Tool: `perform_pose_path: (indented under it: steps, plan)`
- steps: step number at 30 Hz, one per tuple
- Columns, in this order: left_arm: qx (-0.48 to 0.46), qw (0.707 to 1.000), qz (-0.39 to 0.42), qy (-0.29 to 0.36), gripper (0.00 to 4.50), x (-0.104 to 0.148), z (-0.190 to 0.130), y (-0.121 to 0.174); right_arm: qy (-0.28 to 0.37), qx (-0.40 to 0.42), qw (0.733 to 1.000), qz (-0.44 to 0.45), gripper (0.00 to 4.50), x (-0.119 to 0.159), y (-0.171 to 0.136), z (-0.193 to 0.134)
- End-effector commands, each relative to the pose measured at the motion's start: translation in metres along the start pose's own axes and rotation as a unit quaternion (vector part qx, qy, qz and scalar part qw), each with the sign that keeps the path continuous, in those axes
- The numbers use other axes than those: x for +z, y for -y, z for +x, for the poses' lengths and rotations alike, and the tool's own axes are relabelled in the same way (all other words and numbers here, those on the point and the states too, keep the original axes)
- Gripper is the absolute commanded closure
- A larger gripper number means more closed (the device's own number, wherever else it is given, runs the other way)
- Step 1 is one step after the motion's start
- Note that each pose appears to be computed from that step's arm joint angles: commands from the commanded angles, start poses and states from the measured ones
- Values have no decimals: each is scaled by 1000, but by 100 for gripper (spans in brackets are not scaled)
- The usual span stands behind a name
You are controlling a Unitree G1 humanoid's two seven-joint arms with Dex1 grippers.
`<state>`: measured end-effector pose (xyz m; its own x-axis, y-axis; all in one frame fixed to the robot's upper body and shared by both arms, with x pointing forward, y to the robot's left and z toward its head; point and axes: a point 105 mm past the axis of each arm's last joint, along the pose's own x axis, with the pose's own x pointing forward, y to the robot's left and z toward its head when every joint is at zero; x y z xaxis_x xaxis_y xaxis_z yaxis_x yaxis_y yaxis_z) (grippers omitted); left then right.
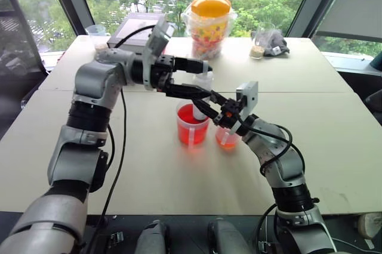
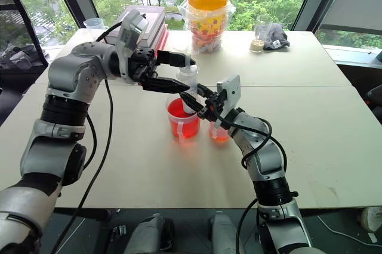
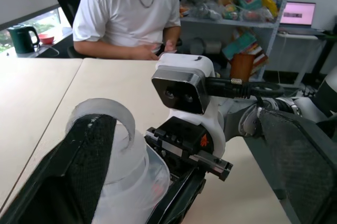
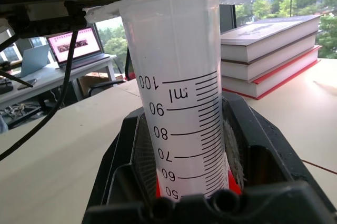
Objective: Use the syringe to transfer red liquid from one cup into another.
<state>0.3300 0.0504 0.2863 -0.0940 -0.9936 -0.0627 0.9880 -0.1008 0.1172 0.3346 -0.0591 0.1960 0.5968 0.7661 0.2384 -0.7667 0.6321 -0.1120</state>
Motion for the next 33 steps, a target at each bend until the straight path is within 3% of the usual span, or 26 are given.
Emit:
perform_pose_path:
  steps: [1,6,21,33]
  plan:
    - [-9,1000,15,3,213,9,7,1,21,11,1000,-18,311,12,-5,3]
    - [-2,1000,22,4,448,11,7,-2,16,17,1000,-15,311,11,-7,4]
    - [28,997,71,31,448,43,-3,-11,-18,48,999,3,311,1,-15,5]
    - [43,994,88,43,448,52,-6,-17,-33,56,998,12,311,-4,-17,3]
